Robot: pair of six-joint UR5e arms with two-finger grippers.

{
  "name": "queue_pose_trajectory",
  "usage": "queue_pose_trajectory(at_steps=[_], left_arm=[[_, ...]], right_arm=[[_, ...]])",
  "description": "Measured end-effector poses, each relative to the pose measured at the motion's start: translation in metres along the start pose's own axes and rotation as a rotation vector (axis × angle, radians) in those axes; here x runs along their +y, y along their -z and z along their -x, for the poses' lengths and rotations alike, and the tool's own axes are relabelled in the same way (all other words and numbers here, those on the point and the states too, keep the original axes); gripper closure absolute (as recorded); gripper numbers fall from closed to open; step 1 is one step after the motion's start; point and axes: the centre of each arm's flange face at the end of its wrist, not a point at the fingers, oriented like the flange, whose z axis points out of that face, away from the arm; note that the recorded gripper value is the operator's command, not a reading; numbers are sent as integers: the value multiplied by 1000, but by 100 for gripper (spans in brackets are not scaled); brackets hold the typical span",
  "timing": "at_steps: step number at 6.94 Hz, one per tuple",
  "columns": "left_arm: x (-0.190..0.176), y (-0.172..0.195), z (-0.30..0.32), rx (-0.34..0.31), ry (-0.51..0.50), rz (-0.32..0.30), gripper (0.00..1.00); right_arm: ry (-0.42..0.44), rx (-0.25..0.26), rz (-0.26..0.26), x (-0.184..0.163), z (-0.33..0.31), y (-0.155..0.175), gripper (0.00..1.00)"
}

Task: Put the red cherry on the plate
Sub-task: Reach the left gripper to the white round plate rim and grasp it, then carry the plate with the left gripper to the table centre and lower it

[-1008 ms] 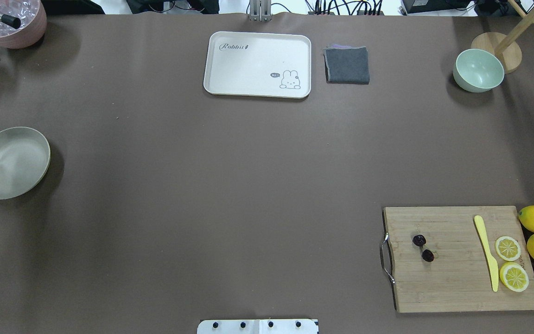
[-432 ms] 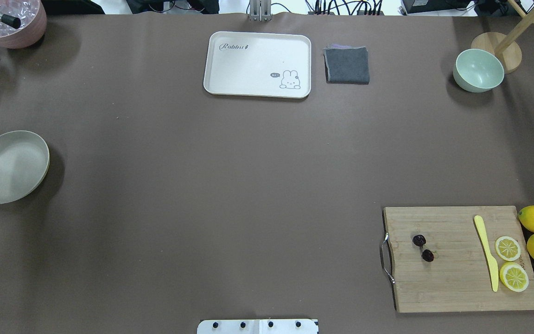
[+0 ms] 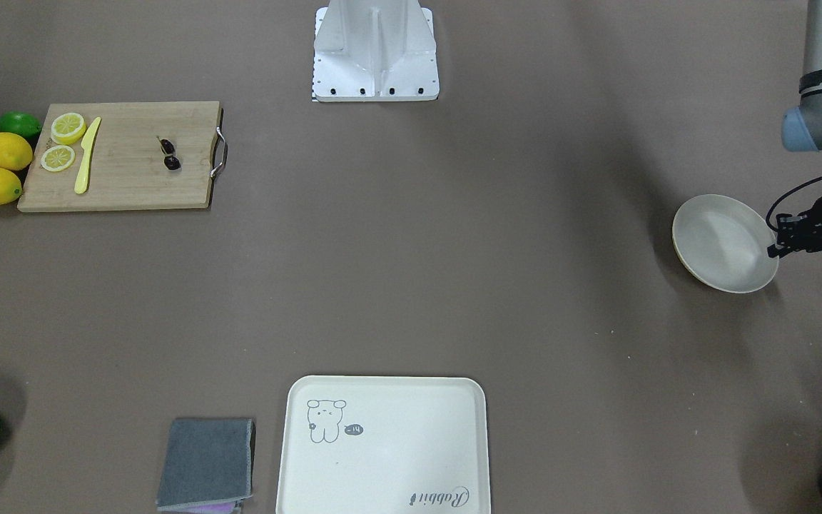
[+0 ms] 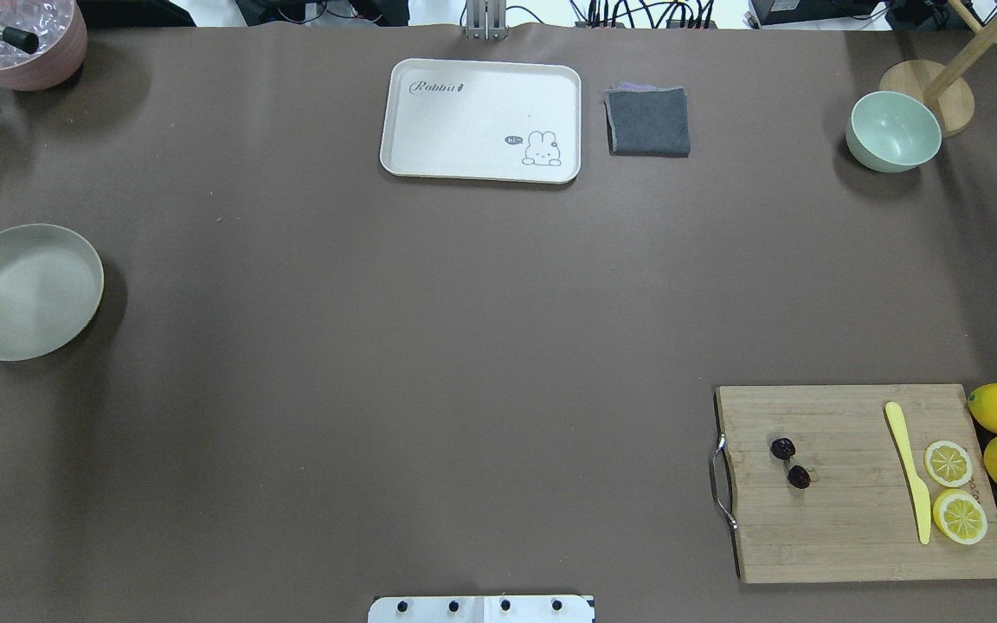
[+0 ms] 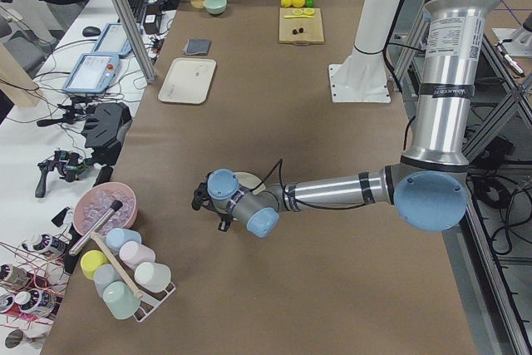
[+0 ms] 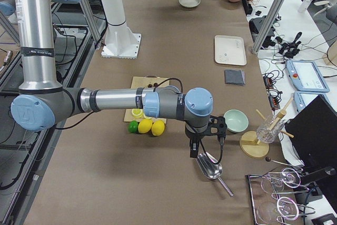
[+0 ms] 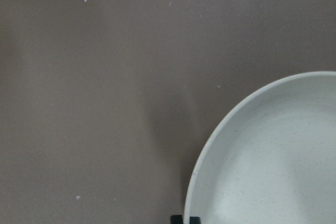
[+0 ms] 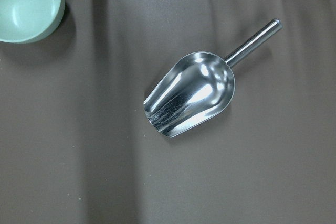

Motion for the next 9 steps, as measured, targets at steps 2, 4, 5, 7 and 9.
queue_pose_trajectory(at_steps=[2,4,5,7,9], left_arm=[[-47,49,-8,93,96,3,100],[-106,84,-60,138,172,-19,100],[-137,94,-117,167,223,-26,100],[-177,91,-276,233,321,-12,100],[-161,49,-424,237,377,-26,100]], right_arm=[[1,1,-1,0,0,0,0],[2,1,-1,0,0,0,0],[2,2,0,0,0,0,0],[1,2,0,0,-1,-1,0],[-2,2,2,1,-2,-2,0]])
